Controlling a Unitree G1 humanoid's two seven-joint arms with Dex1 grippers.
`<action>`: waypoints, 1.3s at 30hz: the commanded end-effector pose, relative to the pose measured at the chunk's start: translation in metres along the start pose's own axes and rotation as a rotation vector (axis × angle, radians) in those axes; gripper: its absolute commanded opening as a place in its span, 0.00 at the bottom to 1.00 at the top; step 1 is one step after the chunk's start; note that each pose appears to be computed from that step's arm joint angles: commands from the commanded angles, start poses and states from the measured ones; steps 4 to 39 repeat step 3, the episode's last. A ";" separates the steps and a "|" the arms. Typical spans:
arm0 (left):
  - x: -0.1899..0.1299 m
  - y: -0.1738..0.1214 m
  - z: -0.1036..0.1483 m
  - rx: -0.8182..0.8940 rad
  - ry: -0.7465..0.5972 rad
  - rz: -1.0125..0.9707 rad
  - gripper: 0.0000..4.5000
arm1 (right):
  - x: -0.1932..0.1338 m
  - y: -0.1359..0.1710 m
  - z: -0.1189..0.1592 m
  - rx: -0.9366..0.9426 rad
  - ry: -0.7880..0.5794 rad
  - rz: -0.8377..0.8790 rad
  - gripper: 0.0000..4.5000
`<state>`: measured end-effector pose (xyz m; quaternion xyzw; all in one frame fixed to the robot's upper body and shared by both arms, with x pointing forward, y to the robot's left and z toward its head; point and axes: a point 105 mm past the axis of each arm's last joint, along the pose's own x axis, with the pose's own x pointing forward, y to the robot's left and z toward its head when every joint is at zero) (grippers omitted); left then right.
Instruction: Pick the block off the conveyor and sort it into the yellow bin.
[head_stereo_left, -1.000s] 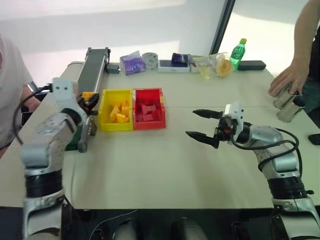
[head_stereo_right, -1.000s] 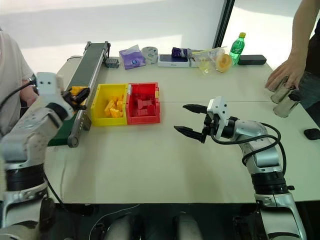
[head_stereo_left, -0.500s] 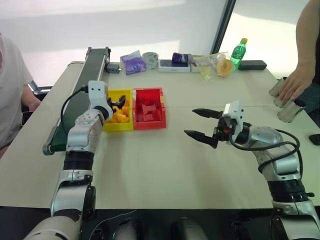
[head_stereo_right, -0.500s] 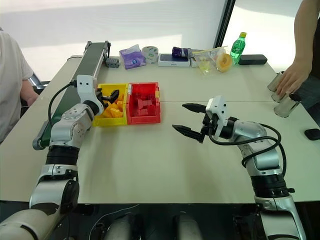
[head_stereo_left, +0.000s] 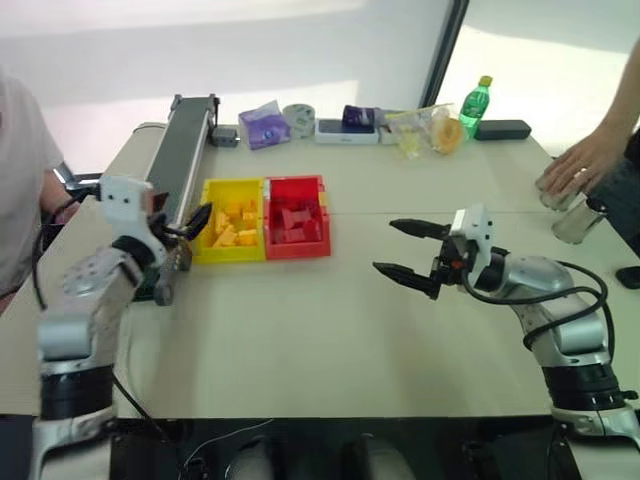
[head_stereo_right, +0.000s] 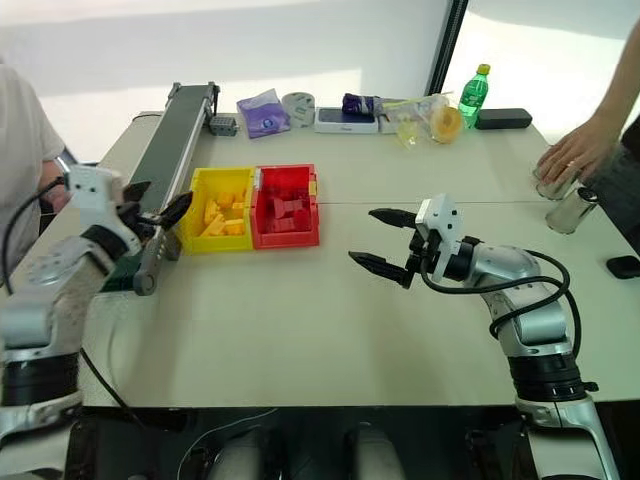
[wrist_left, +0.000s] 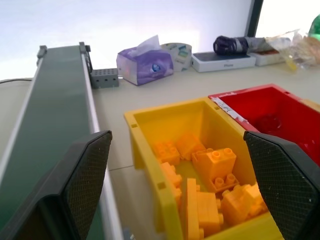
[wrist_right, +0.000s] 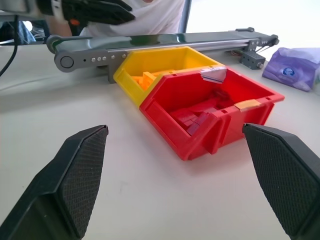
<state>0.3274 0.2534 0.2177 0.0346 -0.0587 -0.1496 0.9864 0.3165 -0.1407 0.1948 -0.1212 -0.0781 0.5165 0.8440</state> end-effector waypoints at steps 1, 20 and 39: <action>-0.034 0.002 0.008 0.026 -0.007 -0.043 0.99 | -0.005 -0.005 0.006 -0.042 -0.016 -0.007 1.00; -0.051 0.003 -0.002 0.038 0.037 -0.044 0.99 | -0.005 -0.006 0.005 -0.044 -0.016 -0.004 1.00; -0.051 0.003 -0.002 0.038 0.037 -0.044 0.99 | -0.005 -0.006 0.005 -0.044 -0.016 -0.004 1.00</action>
